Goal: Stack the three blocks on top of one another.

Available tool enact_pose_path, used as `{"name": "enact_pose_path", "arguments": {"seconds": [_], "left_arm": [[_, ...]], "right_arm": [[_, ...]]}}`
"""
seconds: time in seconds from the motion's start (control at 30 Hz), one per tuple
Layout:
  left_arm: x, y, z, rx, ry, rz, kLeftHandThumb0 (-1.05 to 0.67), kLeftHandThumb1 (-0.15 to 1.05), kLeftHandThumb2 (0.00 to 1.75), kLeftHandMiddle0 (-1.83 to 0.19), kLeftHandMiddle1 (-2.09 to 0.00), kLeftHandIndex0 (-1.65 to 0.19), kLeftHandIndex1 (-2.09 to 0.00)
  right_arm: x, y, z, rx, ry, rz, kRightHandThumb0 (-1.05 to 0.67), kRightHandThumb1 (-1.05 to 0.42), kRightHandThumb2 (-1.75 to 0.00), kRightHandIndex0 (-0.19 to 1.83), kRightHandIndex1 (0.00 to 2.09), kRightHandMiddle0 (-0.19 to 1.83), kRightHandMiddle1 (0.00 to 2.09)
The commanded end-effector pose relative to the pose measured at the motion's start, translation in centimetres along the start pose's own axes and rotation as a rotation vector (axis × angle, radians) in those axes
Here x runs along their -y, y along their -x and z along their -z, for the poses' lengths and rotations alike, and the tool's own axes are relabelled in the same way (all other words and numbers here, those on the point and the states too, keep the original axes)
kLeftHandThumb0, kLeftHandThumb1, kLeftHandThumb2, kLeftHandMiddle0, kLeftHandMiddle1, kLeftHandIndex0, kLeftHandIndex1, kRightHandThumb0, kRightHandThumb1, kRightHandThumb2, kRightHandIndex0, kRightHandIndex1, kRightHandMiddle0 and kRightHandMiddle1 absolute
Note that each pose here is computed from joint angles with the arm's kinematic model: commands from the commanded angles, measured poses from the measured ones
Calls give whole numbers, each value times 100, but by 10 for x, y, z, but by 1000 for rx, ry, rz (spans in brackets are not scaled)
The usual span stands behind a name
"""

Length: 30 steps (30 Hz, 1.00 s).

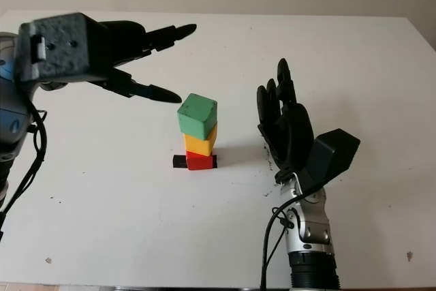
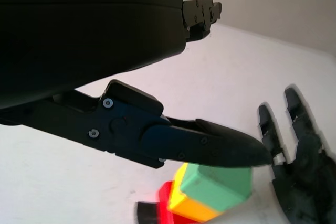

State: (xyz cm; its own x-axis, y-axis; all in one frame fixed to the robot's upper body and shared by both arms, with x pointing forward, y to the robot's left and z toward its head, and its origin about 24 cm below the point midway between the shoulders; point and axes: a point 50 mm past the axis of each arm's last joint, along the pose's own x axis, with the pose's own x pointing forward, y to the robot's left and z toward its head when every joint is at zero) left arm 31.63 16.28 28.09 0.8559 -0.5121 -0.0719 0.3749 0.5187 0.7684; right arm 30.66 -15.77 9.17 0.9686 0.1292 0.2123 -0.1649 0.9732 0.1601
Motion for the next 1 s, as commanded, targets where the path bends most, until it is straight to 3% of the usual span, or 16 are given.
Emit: {"name": "enact_pose_path", "arguments": {"seconds": [0.0, 0.07, 0.2, 0.33, 0.53, 0.67, 0.8, 0.97], "left_arm": [[-6, 8, 10, 43, 100, -128, -85, 105, 61, 19, 0, 19, 0], [-7, 12, 25, 102, 239, -259, -82, 105, 63, 19, 0, 19, 0], [1, 13, 52, 184, 478, -402, -77, 105, 60, 19, 0, 19, 0], [20, 22, 82, 185, 598, -528, -76, 105, 63, 19, 0, 19, 0], [59, 25, 118, 166, 680, -609, -74, 105, 64, 19, 0, 19, 0], [98, 17, 142, 84, 788, -582, -74, 105, 62, 19, 0, 19, 0], [132, 13, 147, 60, 885, -587, -77, 105, 66, 19, 0, 19, 0], [148, 18, 139, 96, 932, -595, -81, 105, 70, 19, 0, 19, 0]], "right_arm": [[2, -4, -6, 24, 12, -7, -68, -105, -43, -11, 5, -6, 6], [3, -5, -6, 26, 12, -13, -68, -105, -44, -12, 5, -7, 5], [6, -7, -7, 29, 26, -18, -67, -105, -45, -13, 5, -8, 5], [9, -8, -10, 38, 33, -21, -66, -105, -47, -15, 4, -10, 4], [12, -9, -12, 33, 28, -15, -66, -105, -49, -17, 4, -12, 4], [12, -10, -13, 21, 43, -11, -66, -105, -51, -19, 3, -14, 3], [11, -10, -12, 20, 66, -8, -66, -105, -52, -19, 0, -17, 3], [10, -10, -12, 19, 71, -4, -67, -105, -54, -19, 0, -19, 0]]}}
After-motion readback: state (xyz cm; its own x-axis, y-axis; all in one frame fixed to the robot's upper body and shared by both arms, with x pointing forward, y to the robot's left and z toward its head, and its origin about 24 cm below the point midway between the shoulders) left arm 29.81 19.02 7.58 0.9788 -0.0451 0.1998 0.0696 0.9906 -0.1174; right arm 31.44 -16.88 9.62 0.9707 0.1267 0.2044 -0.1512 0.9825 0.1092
